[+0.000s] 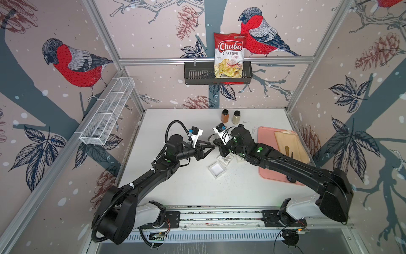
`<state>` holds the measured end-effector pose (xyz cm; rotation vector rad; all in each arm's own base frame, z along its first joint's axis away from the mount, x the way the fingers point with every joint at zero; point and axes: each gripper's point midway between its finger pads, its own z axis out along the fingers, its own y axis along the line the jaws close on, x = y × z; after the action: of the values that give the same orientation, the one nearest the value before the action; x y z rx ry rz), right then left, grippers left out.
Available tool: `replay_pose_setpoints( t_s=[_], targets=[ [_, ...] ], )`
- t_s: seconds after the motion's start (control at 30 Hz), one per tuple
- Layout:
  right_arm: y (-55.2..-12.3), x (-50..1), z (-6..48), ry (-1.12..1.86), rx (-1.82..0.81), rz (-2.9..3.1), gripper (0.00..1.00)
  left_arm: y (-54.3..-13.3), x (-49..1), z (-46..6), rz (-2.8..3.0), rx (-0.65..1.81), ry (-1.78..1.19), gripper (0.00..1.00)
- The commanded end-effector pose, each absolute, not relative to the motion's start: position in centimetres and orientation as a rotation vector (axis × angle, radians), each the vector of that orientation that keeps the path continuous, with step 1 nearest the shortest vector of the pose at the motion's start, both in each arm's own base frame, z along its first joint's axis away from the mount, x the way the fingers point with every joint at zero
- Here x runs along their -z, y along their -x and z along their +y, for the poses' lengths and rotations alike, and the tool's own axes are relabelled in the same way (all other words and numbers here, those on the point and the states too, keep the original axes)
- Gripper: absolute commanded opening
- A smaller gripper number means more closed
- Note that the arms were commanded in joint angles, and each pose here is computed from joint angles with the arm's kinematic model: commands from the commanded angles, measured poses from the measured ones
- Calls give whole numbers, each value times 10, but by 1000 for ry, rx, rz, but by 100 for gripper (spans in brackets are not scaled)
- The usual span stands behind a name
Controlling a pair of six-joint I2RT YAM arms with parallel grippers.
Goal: Take the necklace out of the lift-off lid jewelry box
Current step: Take out the inner lining from the jewelry box.
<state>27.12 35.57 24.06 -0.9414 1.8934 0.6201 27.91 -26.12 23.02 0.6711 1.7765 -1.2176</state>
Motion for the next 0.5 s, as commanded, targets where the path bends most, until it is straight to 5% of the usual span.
replay_pose_setpoints(
  t_s=[0.0,0.47],
  targets=[
    [-271,-254,361,916,-668,1850,9,-280,-243,-265,1721,1242,-691,39],
    [-271,-257,352,870,-727,1819,9,-281,-251,-267,1701,1257,-679,31]
  ],
)
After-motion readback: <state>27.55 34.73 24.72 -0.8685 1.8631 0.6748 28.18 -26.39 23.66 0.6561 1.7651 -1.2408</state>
